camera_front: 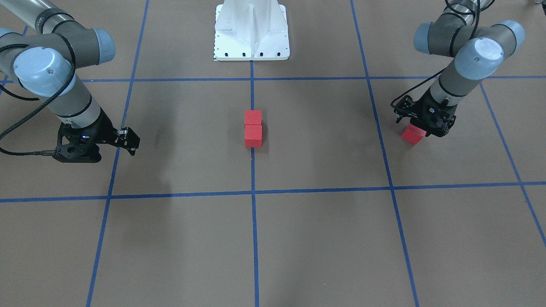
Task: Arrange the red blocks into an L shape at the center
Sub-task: 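Grasp the remaining red cube with the left gripper and lift it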
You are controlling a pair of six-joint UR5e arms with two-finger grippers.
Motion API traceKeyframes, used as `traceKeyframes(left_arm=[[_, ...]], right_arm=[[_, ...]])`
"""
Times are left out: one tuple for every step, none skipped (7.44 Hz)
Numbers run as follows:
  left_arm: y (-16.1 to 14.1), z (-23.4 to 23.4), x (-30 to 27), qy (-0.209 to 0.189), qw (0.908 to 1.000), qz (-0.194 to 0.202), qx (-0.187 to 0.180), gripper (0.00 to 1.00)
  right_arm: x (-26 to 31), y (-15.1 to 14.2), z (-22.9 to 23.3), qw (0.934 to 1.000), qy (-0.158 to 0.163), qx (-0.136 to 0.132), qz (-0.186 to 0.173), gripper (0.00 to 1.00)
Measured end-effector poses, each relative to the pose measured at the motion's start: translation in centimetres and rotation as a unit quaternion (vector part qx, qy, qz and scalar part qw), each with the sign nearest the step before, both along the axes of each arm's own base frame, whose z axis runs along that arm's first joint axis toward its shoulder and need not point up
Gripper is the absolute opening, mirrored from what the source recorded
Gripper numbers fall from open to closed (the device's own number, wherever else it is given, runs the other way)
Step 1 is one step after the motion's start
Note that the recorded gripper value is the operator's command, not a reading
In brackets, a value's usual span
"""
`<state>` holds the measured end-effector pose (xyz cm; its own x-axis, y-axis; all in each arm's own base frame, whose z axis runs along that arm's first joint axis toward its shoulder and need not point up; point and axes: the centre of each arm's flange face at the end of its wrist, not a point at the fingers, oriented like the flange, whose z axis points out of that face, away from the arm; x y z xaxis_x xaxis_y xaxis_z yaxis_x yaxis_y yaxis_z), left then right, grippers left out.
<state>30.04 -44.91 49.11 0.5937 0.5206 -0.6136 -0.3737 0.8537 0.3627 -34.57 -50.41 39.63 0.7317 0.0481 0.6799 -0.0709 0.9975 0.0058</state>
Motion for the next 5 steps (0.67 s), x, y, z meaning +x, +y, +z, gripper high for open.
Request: traceKeyframes(left_arm=[[0.17, 0.53, -0.22, -0.002, 1.0, 0.0, -0.002, 0.99], [0.14, 0.74, -0.3, -0.003, 1.0, -0.001, -0.004, 0.99], [0.03, 0.79, -0.33, -0.004, 1.0, -0.002, -0.003, 0.99], [-0.09, 0.98, -0.23, -0.006, 1.0, -0.001, -0.004, 0.99], [-0.23, 1.44, -0.01, -0.009, 0.9999, 0.0, -0.006, 0.99]], right_arm=[[0.01, 0.01, -0.08, 1.0, -0.001, 0.0, 0.0, 1.0], [0.02, 0.02, -0.15, 1.0, -0.001, 0.0, 0.001, 1.0], [0.03, 0.04, -0.22, 1.0, -0.002, 0.001, 0.001, 1.0], [0.05, 0.05, -0.27, 1.0, -0.002, 0.001, 0.001, 1.0], [0.06, 0.06, -0.32, 1.0, -0.002, 0.001, 0.001, 1.0]])
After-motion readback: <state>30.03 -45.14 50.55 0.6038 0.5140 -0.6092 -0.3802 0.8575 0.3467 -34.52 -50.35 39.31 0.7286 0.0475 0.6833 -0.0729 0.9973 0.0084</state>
